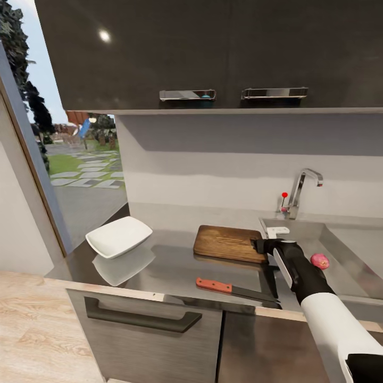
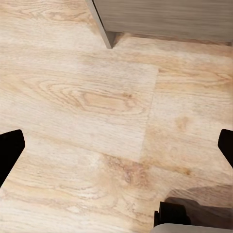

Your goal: In the kitchen, take the Vidalia onion out of the sink, dice it on the chopping board with the paring knife, put the diced onion into the bowl on the countertop, then place both the paring knife and the chopping board into the sink.

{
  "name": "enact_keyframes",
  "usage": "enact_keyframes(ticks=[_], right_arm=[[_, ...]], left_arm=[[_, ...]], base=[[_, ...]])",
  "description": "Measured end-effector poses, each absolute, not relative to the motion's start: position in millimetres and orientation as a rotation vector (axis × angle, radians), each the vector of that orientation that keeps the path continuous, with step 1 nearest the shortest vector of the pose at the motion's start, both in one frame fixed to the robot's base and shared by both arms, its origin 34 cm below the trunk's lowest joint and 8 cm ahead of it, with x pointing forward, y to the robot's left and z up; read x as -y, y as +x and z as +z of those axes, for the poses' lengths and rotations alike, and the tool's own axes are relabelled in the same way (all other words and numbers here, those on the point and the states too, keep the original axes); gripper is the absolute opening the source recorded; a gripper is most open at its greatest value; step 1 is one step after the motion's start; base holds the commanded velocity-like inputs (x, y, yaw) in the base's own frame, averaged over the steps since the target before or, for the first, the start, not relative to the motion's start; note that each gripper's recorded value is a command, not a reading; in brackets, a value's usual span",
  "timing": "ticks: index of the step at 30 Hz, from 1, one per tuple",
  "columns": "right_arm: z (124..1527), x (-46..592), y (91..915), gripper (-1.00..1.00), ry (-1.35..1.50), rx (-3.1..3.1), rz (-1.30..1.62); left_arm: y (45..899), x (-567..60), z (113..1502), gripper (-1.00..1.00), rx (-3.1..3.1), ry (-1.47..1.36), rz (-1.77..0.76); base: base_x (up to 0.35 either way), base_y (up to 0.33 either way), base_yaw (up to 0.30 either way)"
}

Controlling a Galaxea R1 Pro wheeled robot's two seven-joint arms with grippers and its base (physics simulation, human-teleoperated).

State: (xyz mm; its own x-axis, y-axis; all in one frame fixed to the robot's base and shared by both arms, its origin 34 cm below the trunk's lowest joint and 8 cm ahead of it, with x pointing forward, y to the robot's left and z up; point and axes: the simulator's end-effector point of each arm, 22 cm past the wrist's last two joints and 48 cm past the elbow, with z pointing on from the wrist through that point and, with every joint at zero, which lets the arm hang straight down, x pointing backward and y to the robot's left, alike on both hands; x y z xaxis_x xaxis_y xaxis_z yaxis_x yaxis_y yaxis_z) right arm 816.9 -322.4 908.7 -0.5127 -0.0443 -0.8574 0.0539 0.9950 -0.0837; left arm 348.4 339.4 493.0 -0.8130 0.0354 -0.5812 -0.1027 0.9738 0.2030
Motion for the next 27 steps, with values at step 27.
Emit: enact_keyframes(ticks=[27], right_arm=[[904.2,313.8,816.4,-1.00,-0.023,-2.116,-0.078]], left_arm=[[348.4,-339.5,493.1,1.00,-2.502,-0.047,0.300]], base=[[0.000,0.000,0.000]])
